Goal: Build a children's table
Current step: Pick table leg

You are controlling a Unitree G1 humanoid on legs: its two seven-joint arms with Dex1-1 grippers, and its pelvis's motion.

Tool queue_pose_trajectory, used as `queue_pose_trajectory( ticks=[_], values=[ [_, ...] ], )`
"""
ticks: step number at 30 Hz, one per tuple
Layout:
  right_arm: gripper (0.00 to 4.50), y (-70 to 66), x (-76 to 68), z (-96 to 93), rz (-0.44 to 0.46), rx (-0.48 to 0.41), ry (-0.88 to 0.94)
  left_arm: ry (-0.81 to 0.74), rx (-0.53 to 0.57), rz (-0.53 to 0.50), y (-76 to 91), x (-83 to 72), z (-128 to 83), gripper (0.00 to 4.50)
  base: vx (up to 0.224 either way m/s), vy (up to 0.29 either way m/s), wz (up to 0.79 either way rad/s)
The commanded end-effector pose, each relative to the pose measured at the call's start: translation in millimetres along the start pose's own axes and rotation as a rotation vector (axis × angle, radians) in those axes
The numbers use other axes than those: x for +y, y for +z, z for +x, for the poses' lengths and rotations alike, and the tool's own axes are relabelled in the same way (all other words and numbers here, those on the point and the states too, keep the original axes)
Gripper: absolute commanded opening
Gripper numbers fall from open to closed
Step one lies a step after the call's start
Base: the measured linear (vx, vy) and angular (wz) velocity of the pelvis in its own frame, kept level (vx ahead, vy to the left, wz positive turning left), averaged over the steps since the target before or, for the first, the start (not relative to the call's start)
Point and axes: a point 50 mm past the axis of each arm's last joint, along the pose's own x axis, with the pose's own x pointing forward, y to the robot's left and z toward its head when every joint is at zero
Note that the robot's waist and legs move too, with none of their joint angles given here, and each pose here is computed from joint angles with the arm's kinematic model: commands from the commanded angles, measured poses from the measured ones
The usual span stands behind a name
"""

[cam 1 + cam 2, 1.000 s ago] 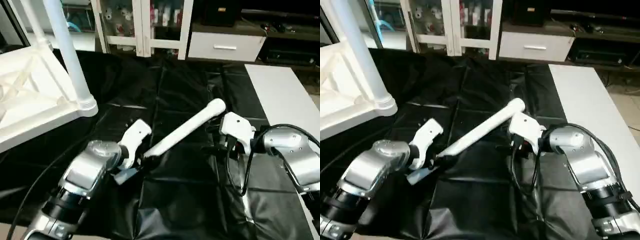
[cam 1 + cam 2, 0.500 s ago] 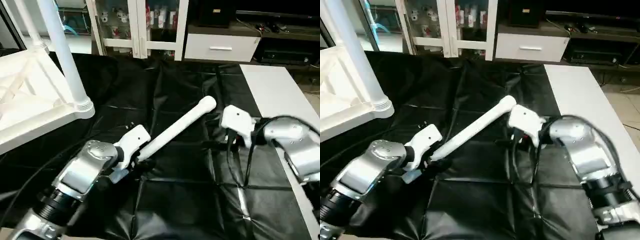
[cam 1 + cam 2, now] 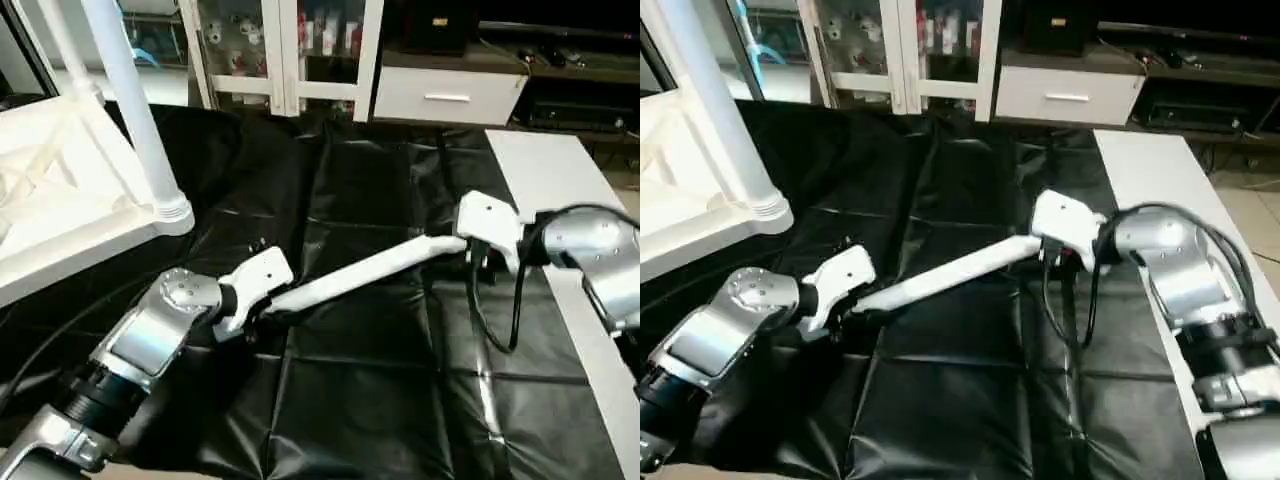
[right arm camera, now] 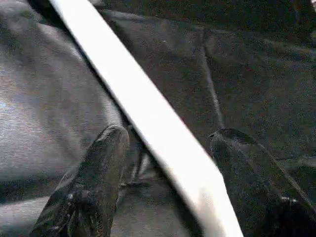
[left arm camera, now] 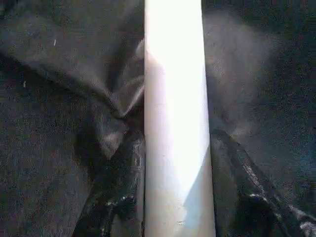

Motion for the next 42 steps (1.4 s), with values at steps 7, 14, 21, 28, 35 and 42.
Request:
queue_pose_trajectory(
  ticks=[7, 14, 21, 28, 35, 42],
  values=[
    [3.00, -13.0, 5.7, 5.7, -0.076, 0.119, 0.067, -0.003, -0.041, 0.144, 9.5, 7.6, -8.9, 1.52, 0.000, 0.000, 0.00],
    [3.00, -8.1, -8.2, 25.6, -0.194, 0.154, -0.043, -0.016, -0.037, 0.205, 11.0, 8.5, -12.9, 1.51, 0.000, 0.000, 0.00],
    [3.00, -12.2, -1.5, 42.4, -0.286, 0.198, 0.053, 0.002, -0.057, 0.235, 18.4, 13.0, -15.2, 1.51, 0.000, 0.000, 0.00],
    [2.20, -23.7, -0.9, 41.9, -0.355, 0.285, 0.109, 0.038, -0.065, 0.263, 24.0, 19.8, -20.0, 1.50, 0.000, 0.000, 0.00],
    [1.90, -20.4, -6.8, 40.3, -0.366, 0.274, 0.091, 0.064, -0.059, 0.281, 25.6, 25.9, -23.5, 1.50, 0.000, 0.000, 0.00],
    [1.85, -23.0, -6.4, 40.5, -0.351, 0.263, 0.096, 0.116, -0.064, 0.266, 30.2, 32.3, -26.6, 1.50, 0.000, 0.000, 0.00]
  ],
)
